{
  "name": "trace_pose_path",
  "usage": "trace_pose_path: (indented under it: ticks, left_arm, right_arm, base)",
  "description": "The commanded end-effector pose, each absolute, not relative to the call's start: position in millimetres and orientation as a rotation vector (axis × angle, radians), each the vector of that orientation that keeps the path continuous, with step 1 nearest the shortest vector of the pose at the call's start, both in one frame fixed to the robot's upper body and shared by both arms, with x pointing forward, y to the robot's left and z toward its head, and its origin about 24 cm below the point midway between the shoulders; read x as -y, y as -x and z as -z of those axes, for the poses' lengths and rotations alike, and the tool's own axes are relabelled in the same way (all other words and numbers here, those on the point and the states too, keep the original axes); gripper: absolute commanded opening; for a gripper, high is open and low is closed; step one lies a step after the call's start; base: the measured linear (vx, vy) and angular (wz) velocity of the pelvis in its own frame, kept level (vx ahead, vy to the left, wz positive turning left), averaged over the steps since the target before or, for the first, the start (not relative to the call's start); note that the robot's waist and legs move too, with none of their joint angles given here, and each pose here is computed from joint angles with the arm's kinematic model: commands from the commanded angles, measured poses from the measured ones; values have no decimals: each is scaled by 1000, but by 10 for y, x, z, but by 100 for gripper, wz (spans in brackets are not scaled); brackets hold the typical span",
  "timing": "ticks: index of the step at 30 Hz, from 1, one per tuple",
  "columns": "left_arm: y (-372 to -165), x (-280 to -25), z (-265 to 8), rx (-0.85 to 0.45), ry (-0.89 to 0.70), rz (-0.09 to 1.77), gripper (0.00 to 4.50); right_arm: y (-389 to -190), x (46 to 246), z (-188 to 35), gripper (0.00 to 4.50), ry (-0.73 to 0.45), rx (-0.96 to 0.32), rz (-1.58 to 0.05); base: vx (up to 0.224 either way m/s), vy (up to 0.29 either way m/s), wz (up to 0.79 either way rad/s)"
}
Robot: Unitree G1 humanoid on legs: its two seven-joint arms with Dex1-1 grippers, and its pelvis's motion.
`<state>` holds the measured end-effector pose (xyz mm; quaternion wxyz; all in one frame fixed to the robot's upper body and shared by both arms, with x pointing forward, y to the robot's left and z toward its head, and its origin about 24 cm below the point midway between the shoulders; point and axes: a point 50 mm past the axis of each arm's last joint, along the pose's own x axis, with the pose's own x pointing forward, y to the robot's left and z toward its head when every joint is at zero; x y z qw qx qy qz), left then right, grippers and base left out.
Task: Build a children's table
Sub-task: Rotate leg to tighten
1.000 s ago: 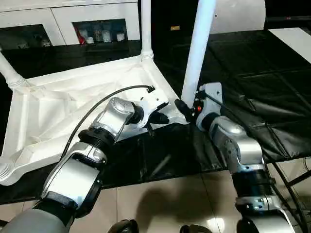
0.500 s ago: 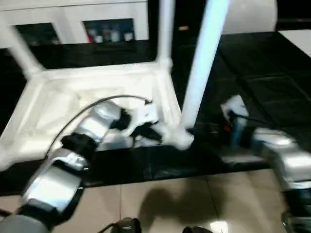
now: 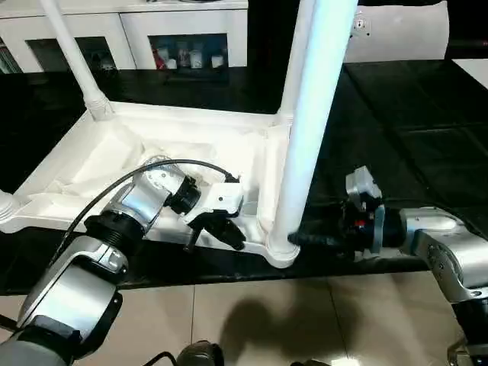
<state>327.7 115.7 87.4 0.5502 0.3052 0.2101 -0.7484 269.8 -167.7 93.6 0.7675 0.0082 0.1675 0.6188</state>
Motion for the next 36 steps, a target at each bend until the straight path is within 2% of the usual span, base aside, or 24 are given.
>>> trace_pose_path:
  ticks: [1,11,20,21,26,27,29,33,36]
  left_arm:
    - [-3201,-1096,-829,-509,-755,1860,0]
    - [-3201,-1073,-827,-500,-733,1853,0]
    - [-3239,-1044,-812,-500,-678,1785,0]
    - [-3298,-1017,-812,-500,-640,1702,0]
    - [-3376,-935,-821,-483,-569,1585,0]
    - [-3413,-876,-827,-472,-531,1529,0]
    - [-3428,-849,-831,-468,-512,1505,0]
    - [-3567,-689,-855,-453,-422,1281,0]
    - [-3643,-619,-870,-441,-437,1146,0]
  right_arm:
    - [-2696,1645,-954,305,-22,-366,-1375]
    - [-2672,1547,-973,217,-62,-369,-1434]
    - [-2674,1477,-984,199,-122,-324,-1374]
    - [-2700,1452,-951,199,-123,-313,-1287]
    - [-2787,1421,-857,199,-96,-318,-1101]
    - [-2852,1414,-806,199,-98,-339,-996]
    - [-2879,1412,-787,196,-104,-352,-952]
    - [-2996,1328,-748,193,-127,-374,-753]
    - [-3092,1288,-709,192,-127,-390,-599]
  base:
    - [0,0,0]
    - [0,0,0]
    - [0,0,0]
    - [0,0,0]
    - [0,0,0]
    - [0,0,0]
    - [0,0,0]
    - [0,0,0]
    - [0,0,0]
